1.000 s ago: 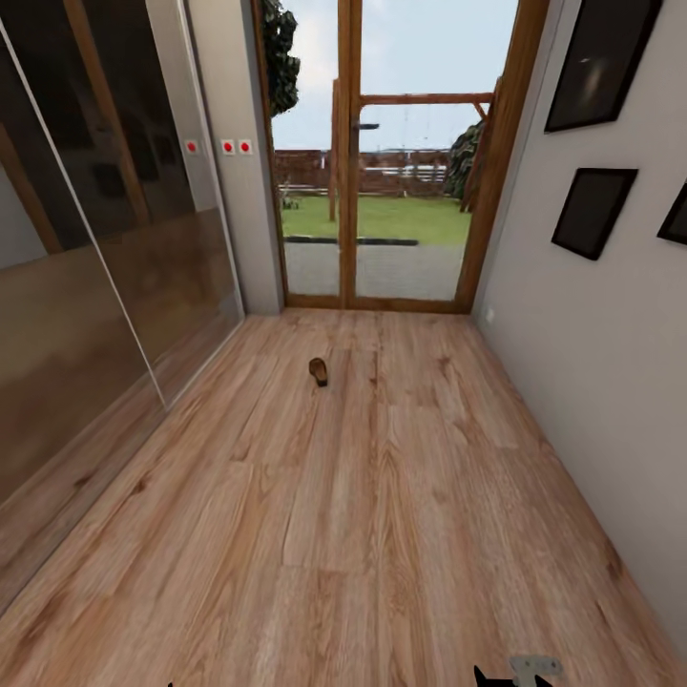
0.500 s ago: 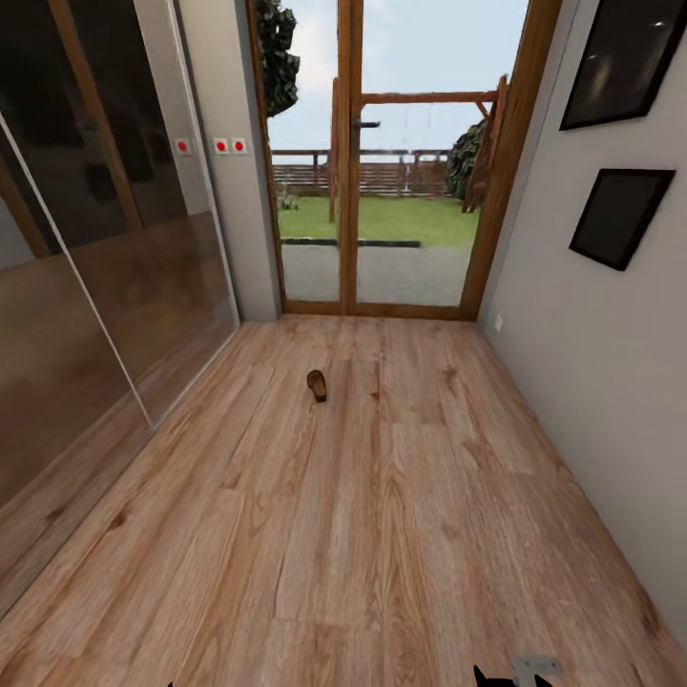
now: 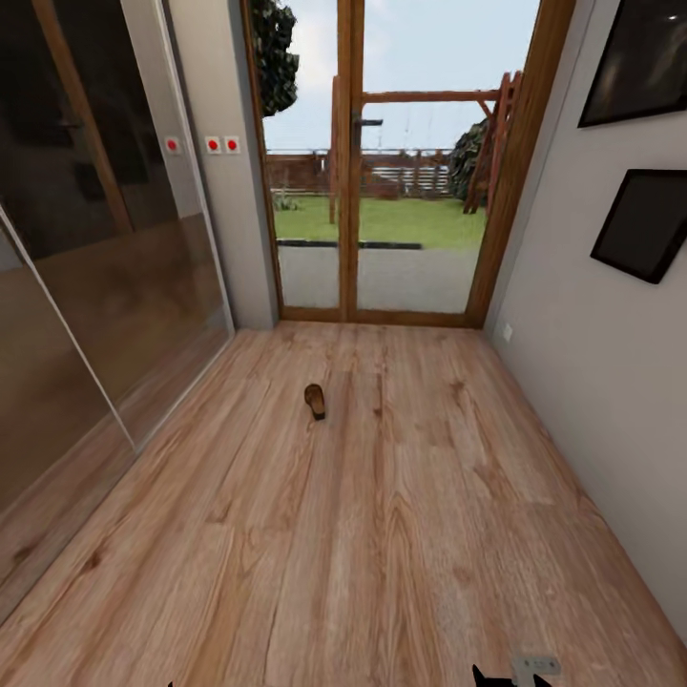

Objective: Pick up the two gym shoes and the two sandals from the corridor floor and place them onto the hallstand (shoe rack) in the corridor, making sure they are on the rack and not on the floor. Arrange them so the two gym shoes are next to each other and the two sandals are next to each other.

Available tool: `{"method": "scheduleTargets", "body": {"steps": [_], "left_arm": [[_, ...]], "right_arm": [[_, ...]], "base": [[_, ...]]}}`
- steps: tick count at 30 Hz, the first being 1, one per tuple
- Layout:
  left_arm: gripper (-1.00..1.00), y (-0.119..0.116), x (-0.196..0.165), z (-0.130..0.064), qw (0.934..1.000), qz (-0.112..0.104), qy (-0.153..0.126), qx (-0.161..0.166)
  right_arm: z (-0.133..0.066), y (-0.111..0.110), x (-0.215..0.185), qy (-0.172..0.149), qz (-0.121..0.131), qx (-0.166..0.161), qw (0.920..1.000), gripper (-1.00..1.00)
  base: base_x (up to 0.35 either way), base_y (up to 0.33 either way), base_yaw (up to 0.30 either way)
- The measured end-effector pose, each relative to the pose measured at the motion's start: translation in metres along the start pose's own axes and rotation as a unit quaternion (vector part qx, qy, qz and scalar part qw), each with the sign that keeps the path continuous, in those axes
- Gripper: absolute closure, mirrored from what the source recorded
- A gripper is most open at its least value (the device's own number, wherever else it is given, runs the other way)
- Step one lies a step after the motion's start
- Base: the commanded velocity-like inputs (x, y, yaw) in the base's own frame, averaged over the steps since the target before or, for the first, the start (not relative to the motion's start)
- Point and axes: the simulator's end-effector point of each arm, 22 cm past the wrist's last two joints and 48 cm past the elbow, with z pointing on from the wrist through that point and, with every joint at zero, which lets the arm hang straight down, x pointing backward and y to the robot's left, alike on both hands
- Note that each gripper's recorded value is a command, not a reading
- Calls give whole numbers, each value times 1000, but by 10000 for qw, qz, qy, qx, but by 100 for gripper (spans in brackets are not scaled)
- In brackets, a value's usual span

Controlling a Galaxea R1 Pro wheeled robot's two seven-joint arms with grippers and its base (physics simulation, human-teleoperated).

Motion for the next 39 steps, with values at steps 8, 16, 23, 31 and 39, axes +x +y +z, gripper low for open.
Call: {"method": "scheduleTargets", "body": {"steps": [8,16,23,31,39], "left_arm": [[-100,0,0,0,10000,-2,-1,-1],[-100,0,0,0,10000,0,-1,0],[-100,0,0,0,10000,0,1,0],[-100,0,0,0,10000,1,0,0],[-100,0,0,0,10000,2,-1,0]], "right_arm": [[0,0,0,1,3,1,10000,-100],[0,0,0,-1,3,1,10000,-100],[0,0,0,1,3,1,10000,-100],[0,0,0,2,3,1,10000,-100],[0,0,0,0,5,2,10000,-100]], "base": [[339,0,0],[338,-18,0],[323,-92,5],[297,-135,100],[282,-161,233]]}}
